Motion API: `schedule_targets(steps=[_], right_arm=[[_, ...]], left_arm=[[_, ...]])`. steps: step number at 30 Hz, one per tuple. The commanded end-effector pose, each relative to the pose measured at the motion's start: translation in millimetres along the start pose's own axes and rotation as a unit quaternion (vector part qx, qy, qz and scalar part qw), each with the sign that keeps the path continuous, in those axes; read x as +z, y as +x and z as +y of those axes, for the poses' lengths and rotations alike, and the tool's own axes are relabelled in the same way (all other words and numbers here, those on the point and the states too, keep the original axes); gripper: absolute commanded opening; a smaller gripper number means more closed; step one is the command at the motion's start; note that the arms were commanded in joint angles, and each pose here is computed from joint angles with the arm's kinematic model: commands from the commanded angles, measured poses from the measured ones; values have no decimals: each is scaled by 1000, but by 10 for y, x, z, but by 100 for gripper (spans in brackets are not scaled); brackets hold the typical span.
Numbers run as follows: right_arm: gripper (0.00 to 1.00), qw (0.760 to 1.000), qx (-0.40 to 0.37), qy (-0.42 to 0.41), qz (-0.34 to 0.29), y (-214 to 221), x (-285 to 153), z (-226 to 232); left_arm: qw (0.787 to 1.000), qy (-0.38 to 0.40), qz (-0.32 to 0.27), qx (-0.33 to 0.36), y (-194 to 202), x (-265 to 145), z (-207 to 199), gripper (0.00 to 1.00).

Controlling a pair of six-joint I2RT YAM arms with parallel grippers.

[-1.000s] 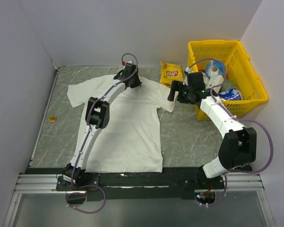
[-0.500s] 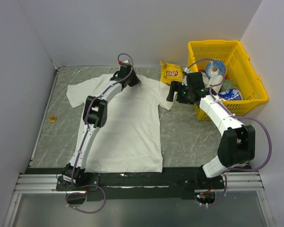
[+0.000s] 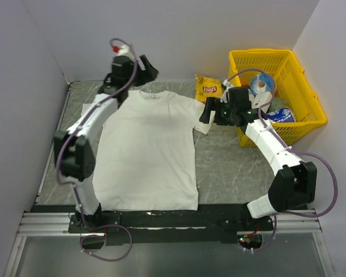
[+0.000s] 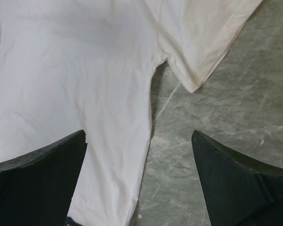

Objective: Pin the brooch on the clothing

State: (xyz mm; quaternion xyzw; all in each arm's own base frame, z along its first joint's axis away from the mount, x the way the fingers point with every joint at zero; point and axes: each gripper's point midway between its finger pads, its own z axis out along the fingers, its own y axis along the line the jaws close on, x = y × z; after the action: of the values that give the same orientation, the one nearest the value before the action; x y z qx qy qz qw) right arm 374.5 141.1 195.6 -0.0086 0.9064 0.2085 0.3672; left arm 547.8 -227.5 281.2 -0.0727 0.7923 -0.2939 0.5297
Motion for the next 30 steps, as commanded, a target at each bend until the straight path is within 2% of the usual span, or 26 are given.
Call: schedule_targets(steps=[1,3,4,5,7,8,13,21,27,30], right_arm=[[100,999,-37,-32,-20,-101,-100,326],[100,998,-50,-39,-14,-56,-62,454],[100,998,-55,-41,-11,-31,-39,493],[100,997,-60,-45,-9,-9,-22,543],[100,996,-69,-57,2,70,41,679],[100,995,-73,-61,6,89,64,715],[100,992,-85,-89,28,218,146,933],[100,989,-92,-106,44,277,230,1018],[100,988,-87,-113,59,356,317,1039],[100,987,-89,-113,71,406,358,1041]], left_arm=[[993,-112,-30,19,-291,-606,657,88],[981,-192,-26,14,-216,-852,1106,93],[976,-214,-43,9,-312,-1050,1160,95],[966,-259,-25,1,-153,-1207,1433,99],[951,-305,-50,-10,-227,-1528,1602,96],[941,-336,-42,-18,-110,-1674,1809,96],[924,-374,-59,-47,-78,-2127,2108,96],[875,-477,-34,-72,98,-2426,2712,96],[823,-561,-21,-90,308,-2617,3231,96],[808,-581,-12,-95,444,-2641,3419,96]])
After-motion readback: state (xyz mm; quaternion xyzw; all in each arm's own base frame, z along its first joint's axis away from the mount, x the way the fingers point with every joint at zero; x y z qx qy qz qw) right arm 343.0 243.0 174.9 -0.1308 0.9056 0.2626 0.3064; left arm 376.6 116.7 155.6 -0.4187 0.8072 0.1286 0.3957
